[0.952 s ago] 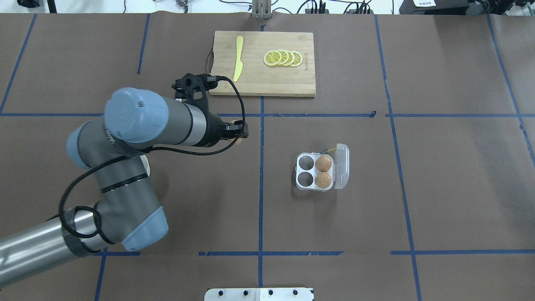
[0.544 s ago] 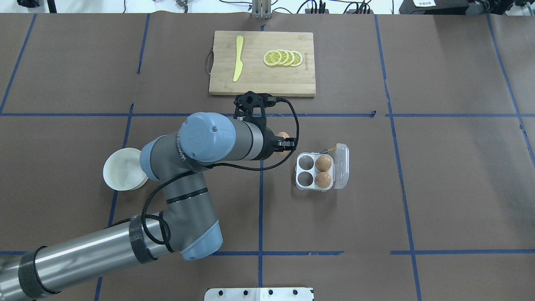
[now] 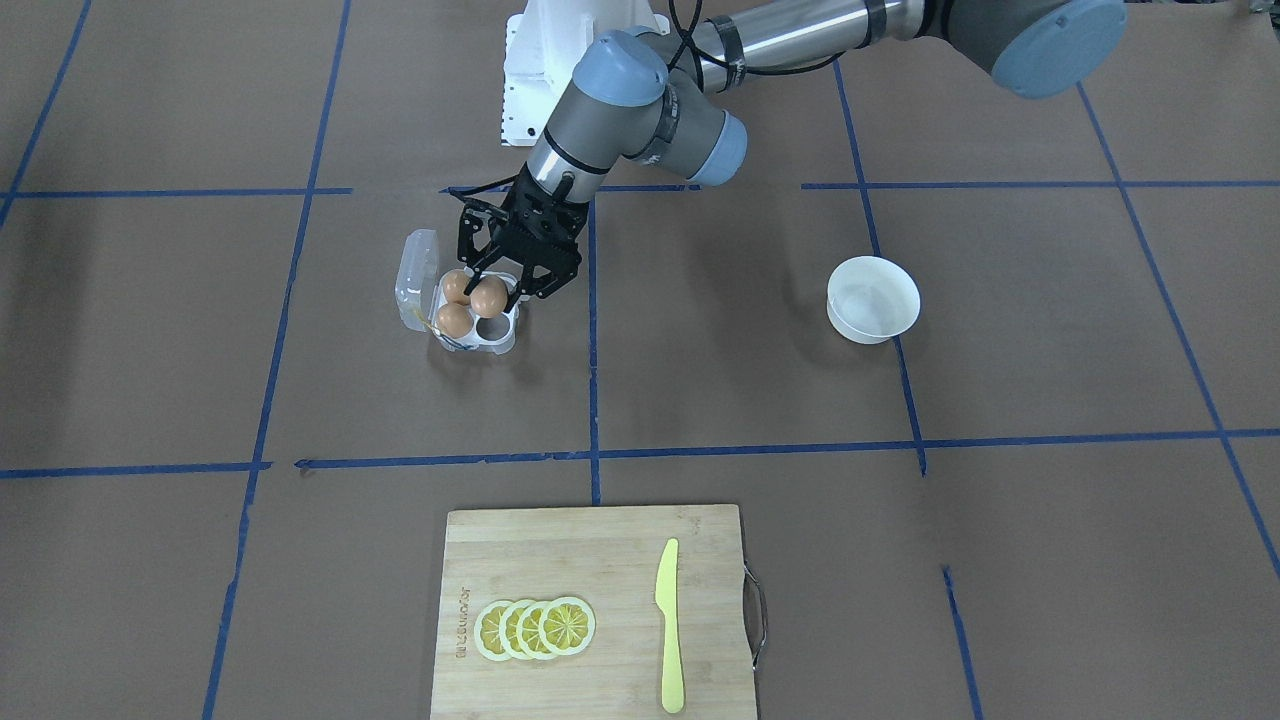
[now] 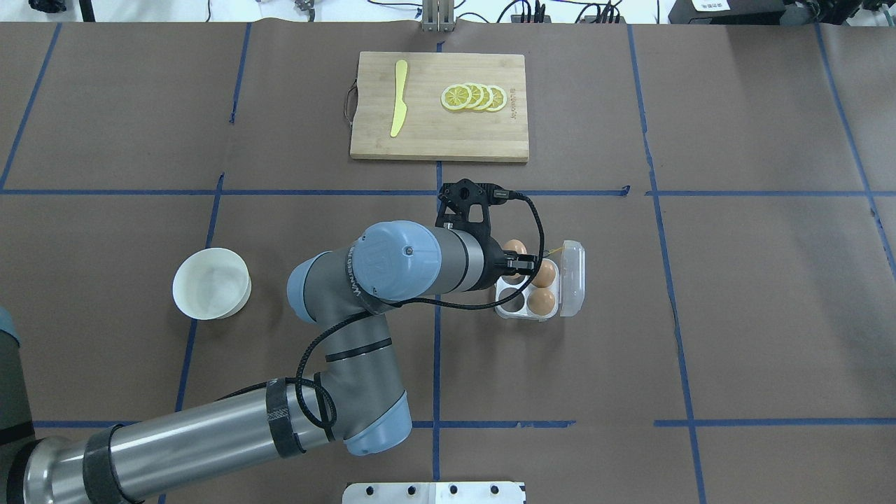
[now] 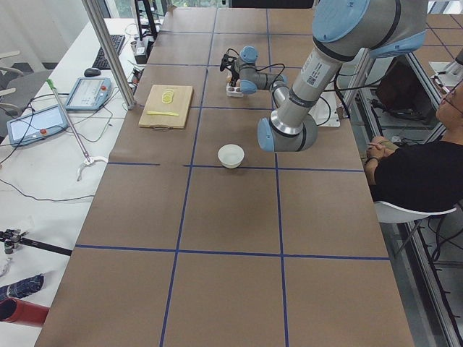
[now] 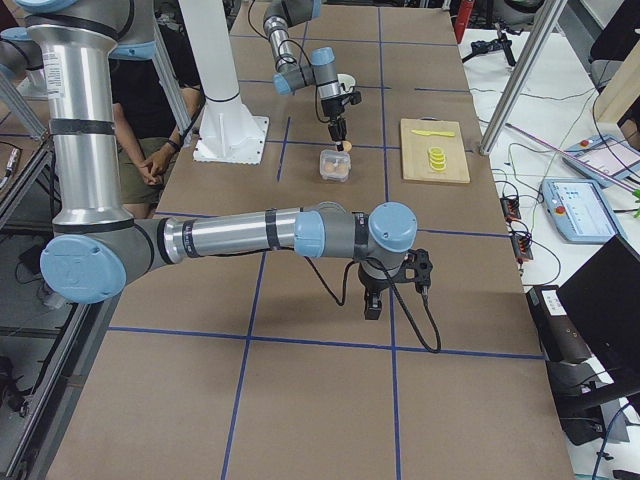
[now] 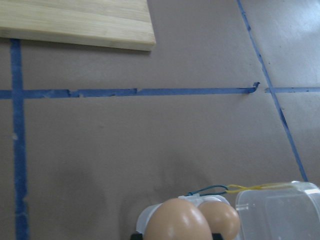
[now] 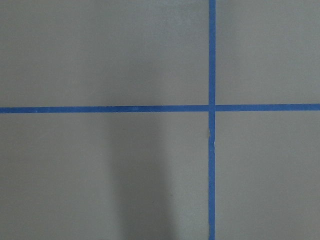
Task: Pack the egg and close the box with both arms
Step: 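Lower the egg into the empty carton cup and open the left gripper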
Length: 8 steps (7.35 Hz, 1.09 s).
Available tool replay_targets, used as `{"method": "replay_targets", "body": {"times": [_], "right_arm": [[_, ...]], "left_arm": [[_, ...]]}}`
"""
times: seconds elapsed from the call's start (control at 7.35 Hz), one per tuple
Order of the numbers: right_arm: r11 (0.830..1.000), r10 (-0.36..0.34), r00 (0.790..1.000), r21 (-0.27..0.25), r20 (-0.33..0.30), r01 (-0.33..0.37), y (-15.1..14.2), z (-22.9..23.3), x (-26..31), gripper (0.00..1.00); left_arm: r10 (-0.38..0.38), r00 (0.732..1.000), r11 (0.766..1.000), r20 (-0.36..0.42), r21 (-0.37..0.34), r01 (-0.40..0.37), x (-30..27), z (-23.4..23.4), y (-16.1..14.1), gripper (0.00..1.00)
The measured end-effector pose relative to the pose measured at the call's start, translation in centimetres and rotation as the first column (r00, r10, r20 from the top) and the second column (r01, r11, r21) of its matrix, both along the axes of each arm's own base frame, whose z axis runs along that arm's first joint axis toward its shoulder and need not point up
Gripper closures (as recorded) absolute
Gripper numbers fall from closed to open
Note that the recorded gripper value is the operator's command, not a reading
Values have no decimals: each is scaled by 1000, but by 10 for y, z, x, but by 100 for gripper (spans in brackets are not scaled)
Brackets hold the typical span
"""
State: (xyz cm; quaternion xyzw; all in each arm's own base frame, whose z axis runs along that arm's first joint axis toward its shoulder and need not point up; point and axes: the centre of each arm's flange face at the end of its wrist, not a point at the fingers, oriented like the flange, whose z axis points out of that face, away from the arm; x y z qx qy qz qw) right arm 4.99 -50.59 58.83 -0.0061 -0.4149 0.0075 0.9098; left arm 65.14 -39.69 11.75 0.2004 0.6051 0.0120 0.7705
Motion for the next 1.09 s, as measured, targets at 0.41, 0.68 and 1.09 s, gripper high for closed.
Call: {"method": "replay_targets", "body": {"times": [0.41, 0.68, 1.09], "right_arm": [[1000, 1, 1000, -1, 1, -1, 0, 0, 0, 0], [1000, 1, 1000, -1, 2, -1, 0, 0, 0, 0], [1000, 1, 1000, 3, 1, -1, 0, -2, 0, 0]], "left_arm": [[1, 1000, 1000, -6, -6, -1, 3, -4, 2, 42], [-4, 1000, 999, -9, -33, 4, 4, -2, 2, 1], [-8, 1000, 999, -19, -47, 7, 0, -5, 0, 0]]}}
